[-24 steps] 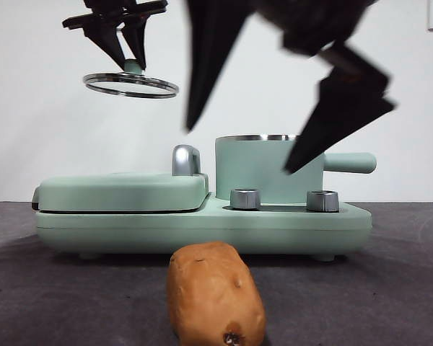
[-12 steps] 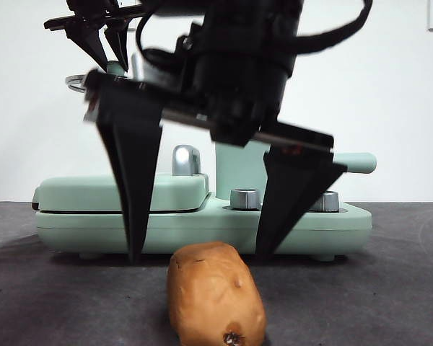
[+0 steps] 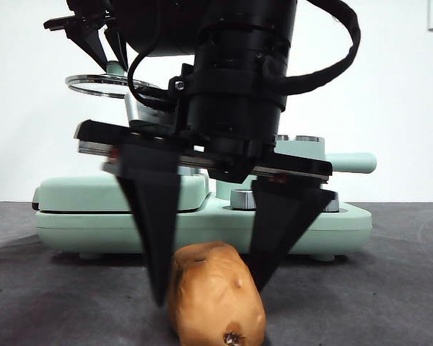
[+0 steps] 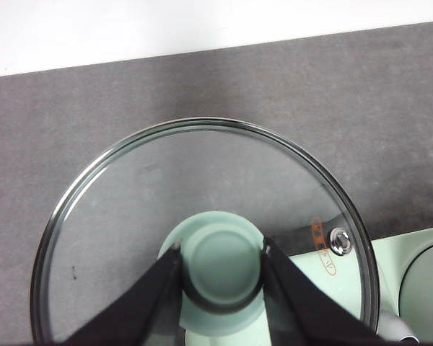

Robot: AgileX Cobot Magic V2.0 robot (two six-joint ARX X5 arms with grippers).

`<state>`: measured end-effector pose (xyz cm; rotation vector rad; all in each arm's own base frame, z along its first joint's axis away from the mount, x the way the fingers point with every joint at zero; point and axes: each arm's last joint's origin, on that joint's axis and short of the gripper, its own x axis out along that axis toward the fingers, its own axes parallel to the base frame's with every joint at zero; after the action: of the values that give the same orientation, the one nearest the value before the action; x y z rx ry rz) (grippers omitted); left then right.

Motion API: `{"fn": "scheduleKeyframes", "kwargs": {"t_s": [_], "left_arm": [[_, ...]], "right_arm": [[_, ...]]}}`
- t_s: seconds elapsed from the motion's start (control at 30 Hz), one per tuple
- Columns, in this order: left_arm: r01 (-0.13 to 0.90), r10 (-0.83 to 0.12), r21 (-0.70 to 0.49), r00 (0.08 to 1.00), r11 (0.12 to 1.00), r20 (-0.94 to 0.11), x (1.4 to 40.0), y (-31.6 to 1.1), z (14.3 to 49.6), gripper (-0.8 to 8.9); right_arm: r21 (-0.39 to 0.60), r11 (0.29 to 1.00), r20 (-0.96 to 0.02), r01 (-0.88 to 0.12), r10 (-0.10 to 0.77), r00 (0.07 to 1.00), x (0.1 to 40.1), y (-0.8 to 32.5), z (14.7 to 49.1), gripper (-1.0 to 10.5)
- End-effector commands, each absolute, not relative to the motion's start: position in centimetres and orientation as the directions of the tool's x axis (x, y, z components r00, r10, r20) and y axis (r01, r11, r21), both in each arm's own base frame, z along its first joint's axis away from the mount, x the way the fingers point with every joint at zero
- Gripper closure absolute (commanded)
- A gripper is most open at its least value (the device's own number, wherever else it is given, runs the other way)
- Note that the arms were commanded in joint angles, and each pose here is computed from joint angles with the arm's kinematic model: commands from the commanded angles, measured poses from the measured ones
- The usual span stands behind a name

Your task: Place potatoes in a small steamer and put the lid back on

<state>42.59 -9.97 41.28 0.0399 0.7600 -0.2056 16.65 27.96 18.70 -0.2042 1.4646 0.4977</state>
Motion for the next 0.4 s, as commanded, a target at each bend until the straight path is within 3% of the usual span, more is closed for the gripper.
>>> {"fn": "scheduleKeyframes", "kwargs": {"t_s": [0.03, 0.4], "left_arm": [[0.195, -0.183, -0.052, 0.75, 0.979, -0.636, 42.2, -9.9, 42.7, 8.05], [0.195, -0.182, -0.052, 0.747, 0.979, -0.639, 42.2, -9.9, 42.7, 8.05]], "right_arm": [[0.164, 0.874, -0.981, -0.458, 0.194, 0.02, 16.6, 28.6, 18.4, 7.8], [0.161, 0.88, -0.981, -0.448, 0.193, 0.027, 17.2, 27.9, 19.7, 8.2]]}}
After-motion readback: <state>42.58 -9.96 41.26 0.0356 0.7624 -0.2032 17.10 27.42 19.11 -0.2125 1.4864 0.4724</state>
